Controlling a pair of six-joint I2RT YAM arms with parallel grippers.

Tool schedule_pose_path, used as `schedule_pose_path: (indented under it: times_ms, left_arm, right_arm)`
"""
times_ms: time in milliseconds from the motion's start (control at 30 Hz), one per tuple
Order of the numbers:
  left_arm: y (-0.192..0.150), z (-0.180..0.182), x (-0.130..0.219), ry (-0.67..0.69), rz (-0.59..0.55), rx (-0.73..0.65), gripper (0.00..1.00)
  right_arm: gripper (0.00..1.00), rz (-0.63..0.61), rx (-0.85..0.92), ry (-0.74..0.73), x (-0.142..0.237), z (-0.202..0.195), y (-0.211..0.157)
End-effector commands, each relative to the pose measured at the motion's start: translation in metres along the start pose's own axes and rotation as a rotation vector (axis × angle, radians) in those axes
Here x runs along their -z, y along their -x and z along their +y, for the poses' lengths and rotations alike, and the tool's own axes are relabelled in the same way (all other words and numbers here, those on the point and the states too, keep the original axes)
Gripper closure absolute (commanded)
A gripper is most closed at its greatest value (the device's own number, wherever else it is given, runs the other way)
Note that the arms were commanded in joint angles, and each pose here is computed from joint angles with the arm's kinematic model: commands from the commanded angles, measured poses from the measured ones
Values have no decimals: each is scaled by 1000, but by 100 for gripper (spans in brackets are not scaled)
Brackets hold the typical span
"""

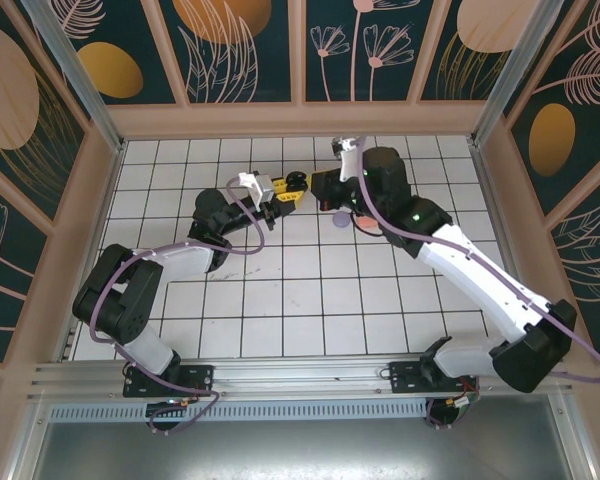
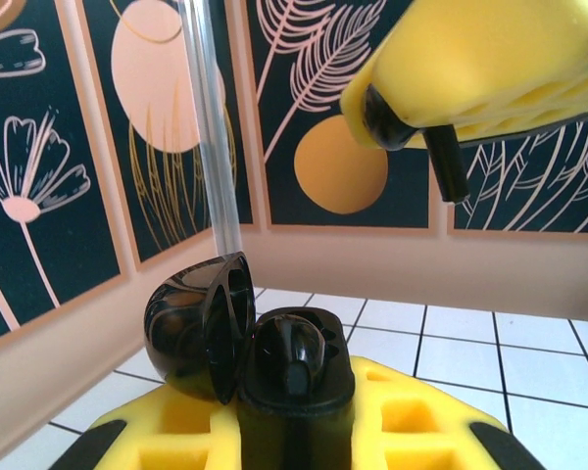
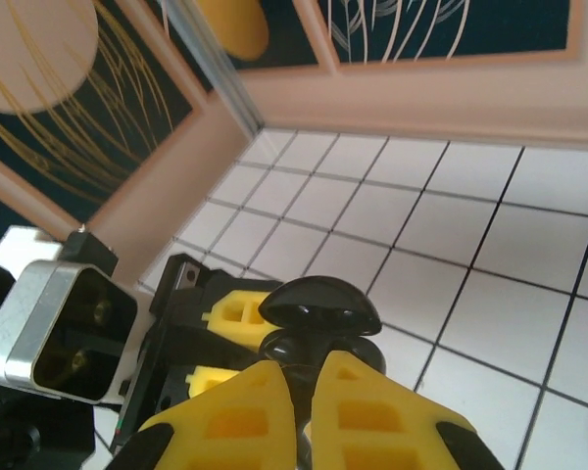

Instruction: Insert wireless bluetooth earbuds into charging case

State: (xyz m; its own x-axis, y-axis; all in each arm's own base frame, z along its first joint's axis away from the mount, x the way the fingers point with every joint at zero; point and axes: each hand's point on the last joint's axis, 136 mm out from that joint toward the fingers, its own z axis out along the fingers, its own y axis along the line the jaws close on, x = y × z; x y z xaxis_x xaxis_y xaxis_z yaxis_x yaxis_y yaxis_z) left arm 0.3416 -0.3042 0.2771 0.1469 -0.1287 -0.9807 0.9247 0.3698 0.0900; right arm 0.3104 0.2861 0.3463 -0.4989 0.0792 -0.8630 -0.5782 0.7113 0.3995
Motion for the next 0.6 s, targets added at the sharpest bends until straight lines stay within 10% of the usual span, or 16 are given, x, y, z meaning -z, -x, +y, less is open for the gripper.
schedule_pose_path:
  times_ms: [0, 567]
  left_arm:
    - [21, 0, -1, 12, -74, -60, 100]
    - [45, -11, 0, -8, -126, -214, 100]
  right_arm:
    - [99, -206, -36, 35, 16, 7, 36]
    - [99, -323, -9, 187, 18, 35, 34]
